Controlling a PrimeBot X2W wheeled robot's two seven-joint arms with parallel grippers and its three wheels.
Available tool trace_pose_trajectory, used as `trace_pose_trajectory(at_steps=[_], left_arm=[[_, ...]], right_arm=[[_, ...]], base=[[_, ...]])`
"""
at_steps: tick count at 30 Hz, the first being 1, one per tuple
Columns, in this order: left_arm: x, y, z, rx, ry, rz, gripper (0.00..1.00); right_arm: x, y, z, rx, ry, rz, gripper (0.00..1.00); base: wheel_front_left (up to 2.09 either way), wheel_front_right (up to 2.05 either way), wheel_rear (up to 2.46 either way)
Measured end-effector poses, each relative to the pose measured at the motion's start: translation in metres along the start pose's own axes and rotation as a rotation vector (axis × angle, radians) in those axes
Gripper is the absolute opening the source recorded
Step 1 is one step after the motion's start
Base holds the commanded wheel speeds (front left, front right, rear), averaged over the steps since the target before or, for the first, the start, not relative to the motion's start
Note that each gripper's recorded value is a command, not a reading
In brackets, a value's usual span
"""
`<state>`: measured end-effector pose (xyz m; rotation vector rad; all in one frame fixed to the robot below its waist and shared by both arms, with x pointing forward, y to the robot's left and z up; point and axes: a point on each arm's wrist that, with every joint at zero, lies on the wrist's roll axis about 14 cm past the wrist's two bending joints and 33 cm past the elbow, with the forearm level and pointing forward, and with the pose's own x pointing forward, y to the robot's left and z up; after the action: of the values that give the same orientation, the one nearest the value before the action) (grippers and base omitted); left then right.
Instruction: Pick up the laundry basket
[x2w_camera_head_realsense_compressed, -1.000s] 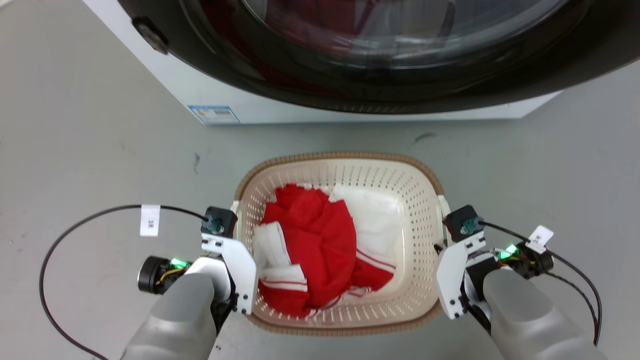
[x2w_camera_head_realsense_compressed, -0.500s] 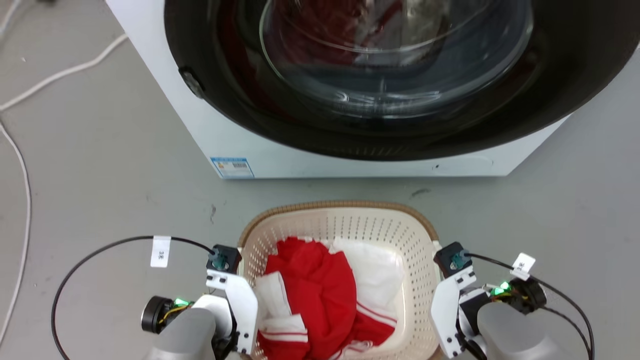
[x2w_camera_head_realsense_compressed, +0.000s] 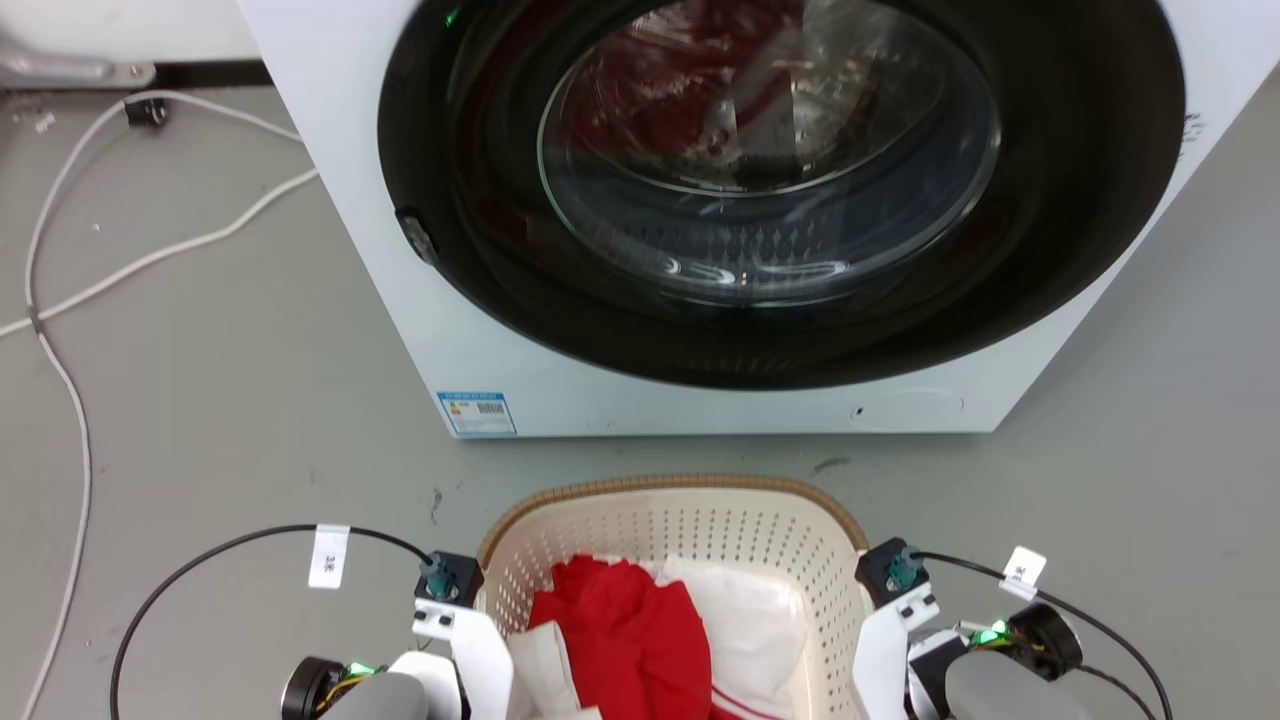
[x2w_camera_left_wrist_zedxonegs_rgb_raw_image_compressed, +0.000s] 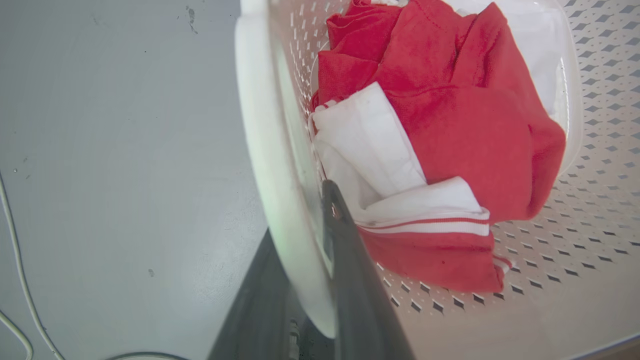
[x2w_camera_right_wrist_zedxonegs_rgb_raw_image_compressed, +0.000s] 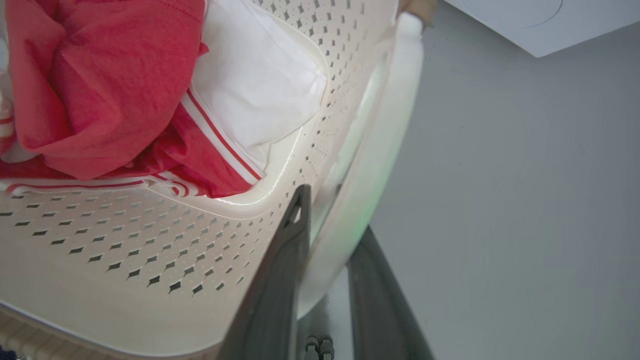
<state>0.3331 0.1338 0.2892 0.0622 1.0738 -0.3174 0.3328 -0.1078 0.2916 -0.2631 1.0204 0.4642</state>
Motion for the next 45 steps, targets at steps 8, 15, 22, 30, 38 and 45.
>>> trace_pose_trajectory(at_steps=[8,15,22,30,38,45], left_arm=[[-0.014,-0.005,-0.013,-0.006,0.007,-0.003,0.0],[-0.024,-0.01,-0.019,-0.015,0.006,-0.009,0.0],[-0.027,-0.01,-0.02,-0.03,0.018,-0.013,0.0],[-0.028,-0.01,-0.021,-0.029,0.025,-0.017,0.0],[-0.027,-0.01,-0.022,-0.027,0.022,-0.018,0.0],[-0.027,-0.008,-0.021,-0.025,0.021,-0.017,0.0]], right_arm=[[-0.014,0.01,-0.013,0.007,0.023,0.003,0.0],[-0.025,0.013,-0.017,0.005,0.023,0.0,0.0],[-0.028,0.015,-0.018,0.007,0.033,0.007,0.0],[-0.029,0.016,-0.022,0.009,0.046,0.014,0.0],[-0.028,0.017,-0.025,0.011,0.055,0.02,0.0],[-0.027,0.018,-0.027,0.014,0.06,0.027,0.0]], base=[[0.0,0.0,0.0],[0.0,0.0,0.0],[0.0,0.0,0.0],[0.0,0.0,0.0],[0.0,0.0,0.0],[0.0,0.0,0.0]])
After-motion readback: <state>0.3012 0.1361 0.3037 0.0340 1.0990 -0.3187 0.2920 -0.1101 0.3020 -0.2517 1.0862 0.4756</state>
